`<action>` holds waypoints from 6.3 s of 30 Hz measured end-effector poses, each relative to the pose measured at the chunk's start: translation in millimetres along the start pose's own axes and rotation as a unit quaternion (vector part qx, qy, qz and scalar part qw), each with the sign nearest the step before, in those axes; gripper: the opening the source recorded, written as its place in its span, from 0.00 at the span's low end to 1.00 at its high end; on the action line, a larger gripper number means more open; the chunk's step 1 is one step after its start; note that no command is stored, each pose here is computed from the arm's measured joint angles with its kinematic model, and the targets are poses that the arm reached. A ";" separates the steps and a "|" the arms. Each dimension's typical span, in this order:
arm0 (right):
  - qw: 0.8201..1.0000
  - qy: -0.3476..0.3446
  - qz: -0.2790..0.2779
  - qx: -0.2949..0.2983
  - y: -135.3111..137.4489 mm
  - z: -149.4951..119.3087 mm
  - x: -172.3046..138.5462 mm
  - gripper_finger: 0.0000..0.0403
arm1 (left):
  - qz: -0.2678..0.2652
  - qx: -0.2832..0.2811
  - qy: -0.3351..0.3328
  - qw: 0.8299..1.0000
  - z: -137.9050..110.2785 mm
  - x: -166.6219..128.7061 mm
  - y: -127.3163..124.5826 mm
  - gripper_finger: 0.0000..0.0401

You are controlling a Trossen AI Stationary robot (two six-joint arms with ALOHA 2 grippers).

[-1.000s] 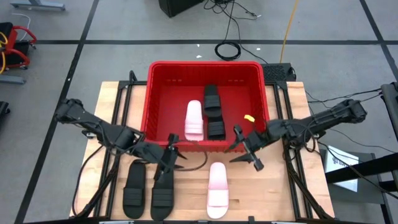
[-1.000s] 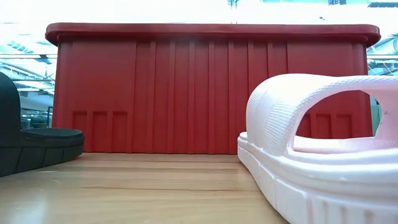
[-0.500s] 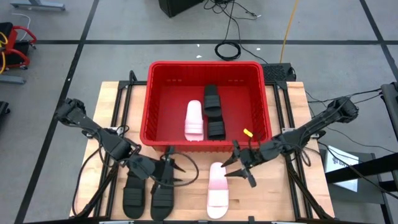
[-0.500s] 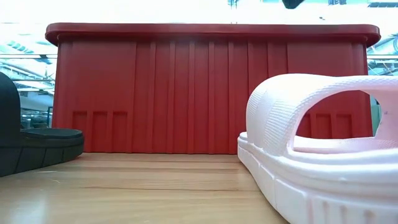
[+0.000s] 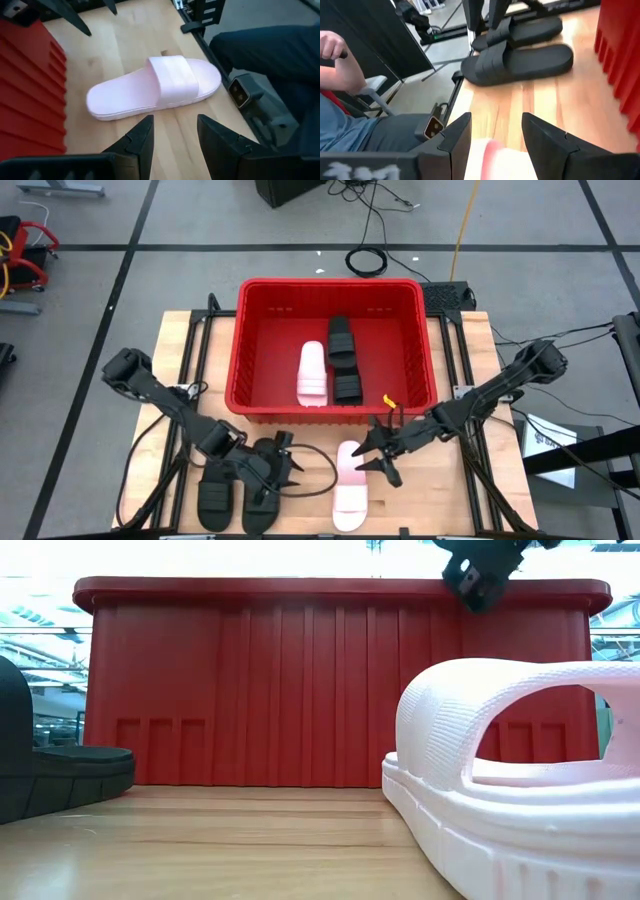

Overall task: Pick and place slides into bin
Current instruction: Put the pink slide into the red bin

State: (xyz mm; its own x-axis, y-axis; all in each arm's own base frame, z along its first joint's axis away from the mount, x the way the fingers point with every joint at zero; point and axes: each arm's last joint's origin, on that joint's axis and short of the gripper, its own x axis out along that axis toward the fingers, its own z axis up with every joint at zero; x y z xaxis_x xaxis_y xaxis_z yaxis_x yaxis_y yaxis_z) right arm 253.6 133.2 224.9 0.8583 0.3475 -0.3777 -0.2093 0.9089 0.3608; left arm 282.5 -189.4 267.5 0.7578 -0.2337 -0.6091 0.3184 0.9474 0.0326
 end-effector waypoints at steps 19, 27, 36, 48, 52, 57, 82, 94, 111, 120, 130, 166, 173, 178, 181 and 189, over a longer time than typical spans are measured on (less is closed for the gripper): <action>0.998 0.055 0.021 0.010 27.1 -22.2 29.0 0.41 | -0.068 -0.005 -0.079 0.995 7.8 -8.7 -42.9 0.36; 0.994 0.110 -0.011 0.021 26.5 -28.5 33.0 0.41 | -0.075 -0.003 -0.078 0.994 6.6 -10.5 -48.0 0.36; 0.987 0.151 -0.024 0.044 28.3 -43.9 36.9 0.41 | -0.074 0.000 -0.078 0.994 6.6 -10.3 -47.5 0.36; 0.978 0.191 -0.029 0.075 12.9 -57.9 54.1 0.41 | -0.074 -0.002 -0.078 0.994 6.7 -10.3 -47.4 0.36; 0.976 0.201 -0.019 0.084 8.5 -61.9 60.4 0.41 | -0.074 -0.001 -0.078 0.994 6.8 -10.3 -47.4 0.36; 0.973 0.208 0.031 0.095 7.2 -68.0 72.4 0.41 | -0.074 -0.001 -0.078 0.994 6.7 -10.3 -47.4 0.36; 0.974 0.196 0.081 0.073 -1.3 -61.0 78.4 0.02 | -0.068 -0.004 -0.077 0.995 7.6 -8.8 -42.7 0.36; 0.982 0.122 0.139 0.035 8.8 -42.2 82.3 0.01 | -0.047 0.011 -0.076 0.996 10.2 -4.2 -28.1 0.36; 0.974 0.123 0.180 -0.058 35.8 16.2 92.0 0.01 | -0.015 0.023 -0.110 0.994 20.5 -11.5 -13.6 0.36; 0.974 0.091 0.173 -0.116 36.5 58.2 71.0 0.01 | 0.047 0.008 -0.142 0.989 29.6 -54.9 -4.5 0.36; 0.979 0.079 0.026 -0.188 30.7 86.7 8.9 0.01 | 0.136 0.009 -0.088 0.987 17.7 -55.5 3.5 0.36; 0.966 0.037 -0.164 -0.195 -111.6 151.9 -79.5 0.02 | 0.260 0.013 -0.048 0.964 14.1 -128.7 160.1 0.36; 0.971 0.023 -0.151 -0.185 -144.2 158.1 -100.5 0.02 | 0.259 -0.014 -0.055 0.964 7.7 -140.7 187.8 0.36; 0.974 0.008 -0.133 -0.182 -164.3 161.0 -116.6 0.02 | 0.253 -0.014 -0.055 0.966 4.2 -144.4 199.9 0.36; 0.975 0.001 -0.132 -0.179 -176.3 161.7 -126.8 0.02 | 0.253 -0.009 -0.055 0.966 2.1 -148.7 205.7 0.36; 0.980 -0.040 -0.114 -0.157 -208.6 179.6 -156.9 0.01 | 0.277 0.011 -0.062 0.959 -4.5 -167.1 226.5 0.36</action>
State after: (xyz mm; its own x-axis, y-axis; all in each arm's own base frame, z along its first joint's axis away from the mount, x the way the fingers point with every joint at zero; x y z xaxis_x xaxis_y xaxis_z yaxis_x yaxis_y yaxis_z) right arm 246.7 -152.3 362.0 0.9307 0.1197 -0.3457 -0.1312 0.9913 -0.0100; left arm 225.4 65.3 373.1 0.8755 0.2778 -0.3953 -0.1408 0.9294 0.3412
